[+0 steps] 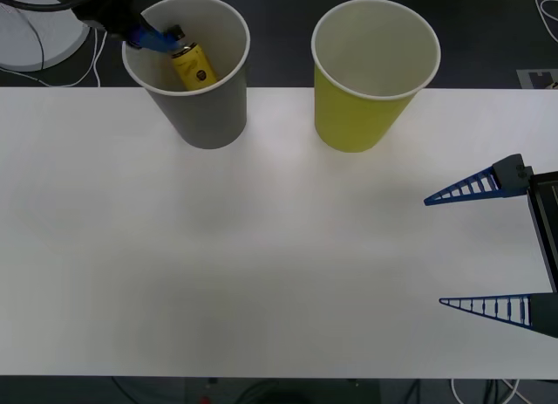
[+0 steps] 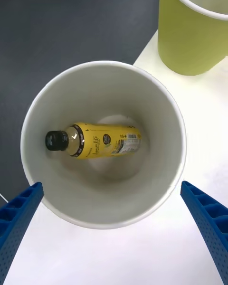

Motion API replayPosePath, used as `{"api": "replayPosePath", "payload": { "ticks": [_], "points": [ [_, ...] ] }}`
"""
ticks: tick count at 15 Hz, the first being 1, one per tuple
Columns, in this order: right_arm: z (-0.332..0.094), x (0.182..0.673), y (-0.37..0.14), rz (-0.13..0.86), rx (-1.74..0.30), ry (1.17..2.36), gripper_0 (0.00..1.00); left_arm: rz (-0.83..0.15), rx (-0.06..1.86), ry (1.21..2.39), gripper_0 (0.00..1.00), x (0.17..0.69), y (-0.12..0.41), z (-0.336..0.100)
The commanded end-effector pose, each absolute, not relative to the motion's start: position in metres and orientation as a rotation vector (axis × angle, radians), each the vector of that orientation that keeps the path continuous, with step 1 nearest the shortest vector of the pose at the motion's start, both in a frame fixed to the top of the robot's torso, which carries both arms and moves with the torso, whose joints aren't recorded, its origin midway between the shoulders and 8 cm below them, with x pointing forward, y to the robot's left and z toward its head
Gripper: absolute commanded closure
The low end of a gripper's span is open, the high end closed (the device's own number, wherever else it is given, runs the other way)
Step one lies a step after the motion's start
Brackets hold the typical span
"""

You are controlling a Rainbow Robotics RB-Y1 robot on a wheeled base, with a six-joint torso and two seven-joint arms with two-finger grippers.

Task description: Put the can into the green bin and the plastic bottle into the gray bin

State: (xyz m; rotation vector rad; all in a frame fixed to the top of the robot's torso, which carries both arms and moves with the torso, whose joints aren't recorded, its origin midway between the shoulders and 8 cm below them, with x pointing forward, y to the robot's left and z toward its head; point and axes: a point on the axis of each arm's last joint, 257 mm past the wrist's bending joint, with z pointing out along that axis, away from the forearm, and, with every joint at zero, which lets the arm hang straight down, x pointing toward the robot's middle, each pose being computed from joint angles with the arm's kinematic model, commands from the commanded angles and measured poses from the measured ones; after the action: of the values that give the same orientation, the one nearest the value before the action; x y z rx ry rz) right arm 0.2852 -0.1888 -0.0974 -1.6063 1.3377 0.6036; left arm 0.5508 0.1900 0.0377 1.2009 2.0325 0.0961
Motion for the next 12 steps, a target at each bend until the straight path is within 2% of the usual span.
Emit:
{"api": "replayPosePath", "payload": {
  "ticks": [1, 5, 12],
  "points": [
    [-0.097, 0.285, -0.189, 0.604, -1.606, 1.338, 0.00, 0.082, 1.213, 2.029, 0.00, 0.539, 0.202, 0.031],
    [-0.097, 0.285, -0.189, 0.604, -1.606, 1.338, 0.00, 0.078, 1.227, 1.996, 0.00, 0.525, 0.213, 0.023],
    [-0.097, 0.285, -0.189, 0.604, -1.606, 1.338, 0.00, -0.051, 1.228, 1.910, 0.00, 0.478, 0.220, -0.004]
  ]
}}
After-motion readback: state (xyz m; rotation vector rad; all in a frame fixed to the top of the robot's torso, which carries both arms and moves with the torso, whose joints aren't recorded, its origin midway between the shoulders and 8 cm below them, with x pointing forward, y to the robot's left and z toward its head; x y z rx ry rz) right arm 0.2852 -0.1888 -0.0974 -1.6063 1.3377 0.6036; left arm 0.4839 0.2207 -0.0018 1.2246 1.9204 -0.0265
